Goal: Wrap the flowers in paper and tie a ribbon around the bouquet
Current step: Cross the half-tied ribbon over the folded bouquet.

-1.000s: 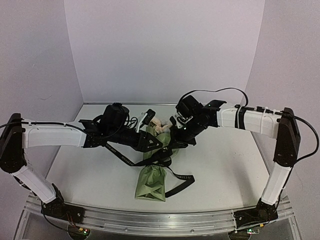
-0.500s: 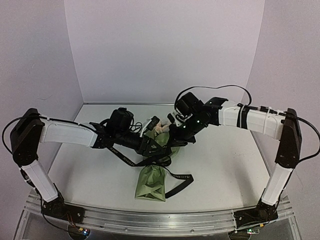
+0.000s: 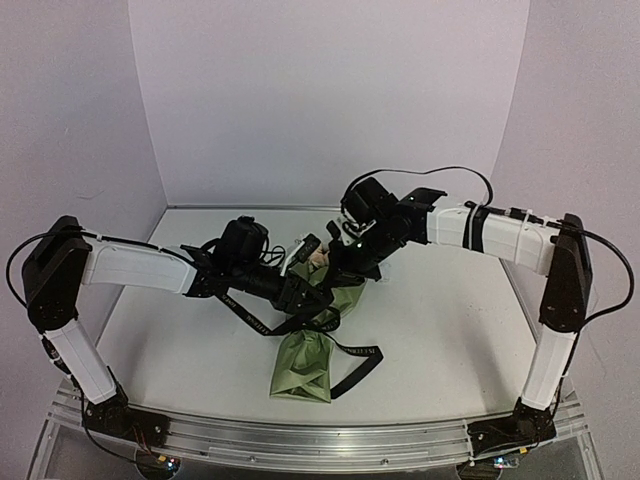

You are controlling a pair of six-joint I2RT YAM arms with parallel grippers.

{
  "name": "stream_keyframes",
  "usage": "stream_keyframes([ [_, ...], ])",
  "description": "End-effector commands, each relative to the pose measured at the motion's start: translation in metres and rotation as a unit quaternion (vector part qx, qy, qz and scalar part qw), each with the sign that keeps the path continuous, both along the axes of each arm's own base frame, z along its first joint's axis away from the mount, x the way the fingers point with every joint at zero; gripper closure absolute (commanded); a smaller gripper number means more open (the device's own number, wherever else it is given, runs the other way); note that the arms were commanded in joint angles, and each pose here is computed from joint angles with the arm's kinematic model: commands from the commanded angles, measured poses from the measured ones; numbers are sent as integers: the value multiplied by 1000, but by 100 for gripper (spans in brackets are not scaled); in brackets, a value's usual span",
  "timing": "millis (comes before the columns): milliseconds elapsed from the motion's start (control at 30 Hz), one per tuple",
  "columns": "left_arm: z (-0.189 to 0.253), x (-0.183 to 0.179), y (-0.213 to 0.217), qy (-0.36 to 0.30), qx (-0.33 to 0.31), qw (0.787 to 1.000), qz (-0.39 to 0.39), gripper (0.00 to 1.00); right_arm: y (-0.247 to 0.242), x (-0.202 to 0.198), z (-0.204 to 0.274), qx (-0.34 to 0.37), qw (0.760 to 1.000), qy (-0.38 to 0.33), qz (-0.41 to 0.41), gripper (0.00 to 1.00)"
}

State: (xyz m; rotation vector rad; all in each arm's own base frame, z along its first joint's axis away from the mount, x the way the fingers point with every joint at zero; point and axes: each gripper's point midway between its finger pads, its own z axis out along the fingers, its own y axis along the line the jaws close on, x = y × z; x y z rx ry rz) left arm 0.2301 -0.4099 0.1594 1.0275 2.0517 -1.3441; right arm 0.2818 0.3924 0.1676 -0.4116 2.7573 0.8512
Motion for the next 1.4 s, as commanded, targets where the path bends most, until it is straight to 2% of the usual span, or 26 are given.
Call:
stream_keyframes([
  [0, 17, 11, -9, -26, -21, 999, 4, 59, 11, 3, 7, 12, 1000, 5, -5, 100],
  [200, 14, 15, -10, -19, -21, 999, 15, 94, 11, 3, 6, 10, 1000, 4, -11, 100],
  [267, 13, 16, -9, -17, -21, 999, 25, 99, 10, 3, 9, 11, 1000, 2, -13, 100],
  [400, 16, 18, -5, -19, -30, 999, 41, 100, 9, 3, 12, 11, 1000, -3, -15, 100],
  [533, 20, 21, 0, -21, -39, 997, 64, 100, -4, 2, 13, -3, 1000, -22, -21, 65],
  [633, 20, 26, 5, -21, -38, 995, 91, 100, -24, -1, 13, -18, 998, -53, -28, 53],
  [733, 22, 33, 12, -18, -41, 992, 122, 100, -38, -4, 9, -8, 995, -89, -35, 48],
  [900, 27, 44, 22, -17, -43, 986, 159, 100, -47, -15, -19, 6, 993, -114, -21, 48],
  [1000, 29, 48, 23, -14, -44, 984, 170, 100, -43, -20, -36, -19, 989, -143, 7, 49],
  [1133, 30, 55, 26, -10, -40, 982, 187, 100, -27, -24, -50, -37, 986, -155, 46, 58],
  [1367, 29, 66, 31, 2, -30, 979, 201, 100, 5, -28, -70, -39, 981, -168, 88, 62],
])
